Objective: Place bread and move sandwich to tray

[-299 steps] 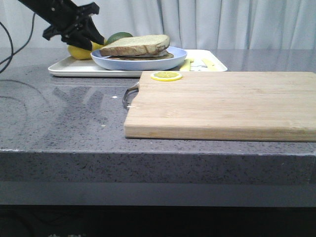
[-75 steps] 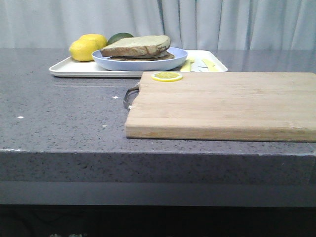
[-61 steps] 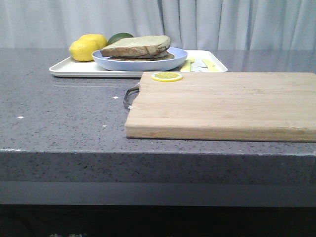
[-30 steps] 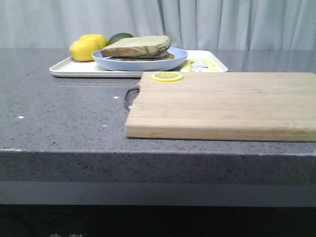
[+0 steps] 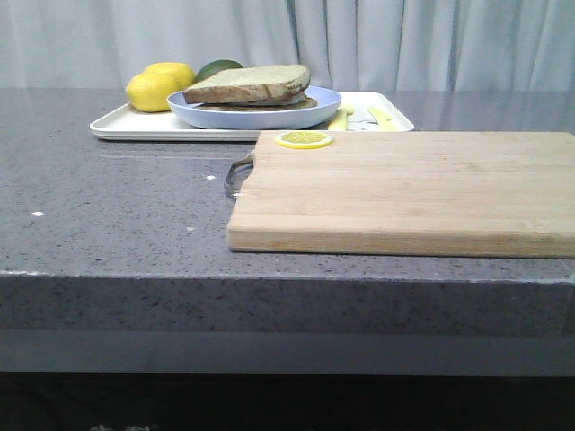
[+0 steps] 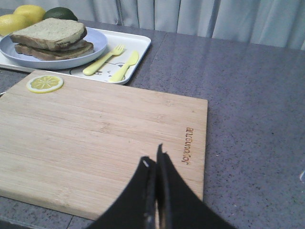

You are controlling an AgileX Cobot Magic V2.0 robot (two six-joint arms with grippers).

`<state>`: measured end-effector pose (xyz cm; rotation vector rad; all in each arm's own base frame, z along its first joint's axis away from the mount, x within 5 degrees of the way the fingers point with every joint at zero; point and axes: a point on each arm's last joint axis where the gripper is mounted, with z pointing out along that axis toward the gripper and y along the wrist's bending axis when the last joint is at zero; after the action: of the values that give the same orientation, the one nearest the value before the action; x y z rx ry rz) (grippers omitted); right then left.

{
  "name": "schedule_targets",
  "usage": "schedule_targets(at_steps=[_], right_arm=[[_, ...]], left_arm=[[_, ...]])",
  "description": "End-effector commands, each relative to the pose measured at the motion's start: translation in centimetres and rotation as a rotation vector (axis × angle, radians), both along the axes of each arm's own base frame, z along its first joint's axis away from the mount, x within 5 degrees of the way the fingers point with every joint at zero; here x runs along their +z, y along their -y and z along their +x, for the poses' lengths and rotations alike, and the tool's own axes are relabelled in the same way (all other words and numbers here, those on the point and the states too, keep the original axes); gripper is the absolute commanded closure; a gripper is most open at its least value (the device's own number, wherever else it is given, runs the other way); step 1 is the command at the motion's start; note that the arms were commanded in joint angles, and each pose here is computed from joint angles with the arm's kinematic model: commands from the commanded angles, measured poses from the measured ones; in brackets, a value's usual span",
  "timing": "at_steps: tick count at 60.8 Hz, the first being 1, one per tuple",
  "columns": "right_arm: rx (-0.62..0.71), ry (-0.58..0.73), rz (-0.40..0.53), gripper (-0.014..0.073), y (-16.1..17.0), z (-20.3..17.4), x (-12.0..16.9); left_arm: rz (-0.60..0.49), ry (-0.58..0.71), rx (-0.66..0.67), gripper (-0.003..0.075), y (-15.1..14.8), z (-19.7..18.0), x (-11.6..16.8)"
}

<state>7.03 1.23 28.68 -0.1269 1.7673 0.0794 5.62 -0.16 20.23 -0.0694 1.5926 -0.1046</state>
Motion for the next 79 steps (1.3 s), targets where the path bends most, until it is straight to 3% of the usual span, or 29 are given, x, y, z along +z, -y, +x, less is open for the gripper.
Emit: schedule_targets(at_steps=[1,55,63,79], right_arm=[[-0.026,0.082,0.004,0.0673,0.2,0.1,1.4],[-0.011,0.088,0.005,0.0673,0.1,0.0,1.5],[0.027,0.099,-0.005,0.0673,-0.1,0.3,0.6],[-0.088,0.187,0.084,0.0673,0.9,-0.3,-2.6]], left_arm=[[-0.012,0.098,0.006,0.0739,-0.1,-0.2,0.5],[-0.012,0.098,0.006,0.0739,-0.1,-0.2,0.5],[-0.012,0.098,0.006,0.0739,-0.1,-0.2,0.5],[-0.012,0.098,0.006,0.0739,-0.1,-0.2,0.5]])
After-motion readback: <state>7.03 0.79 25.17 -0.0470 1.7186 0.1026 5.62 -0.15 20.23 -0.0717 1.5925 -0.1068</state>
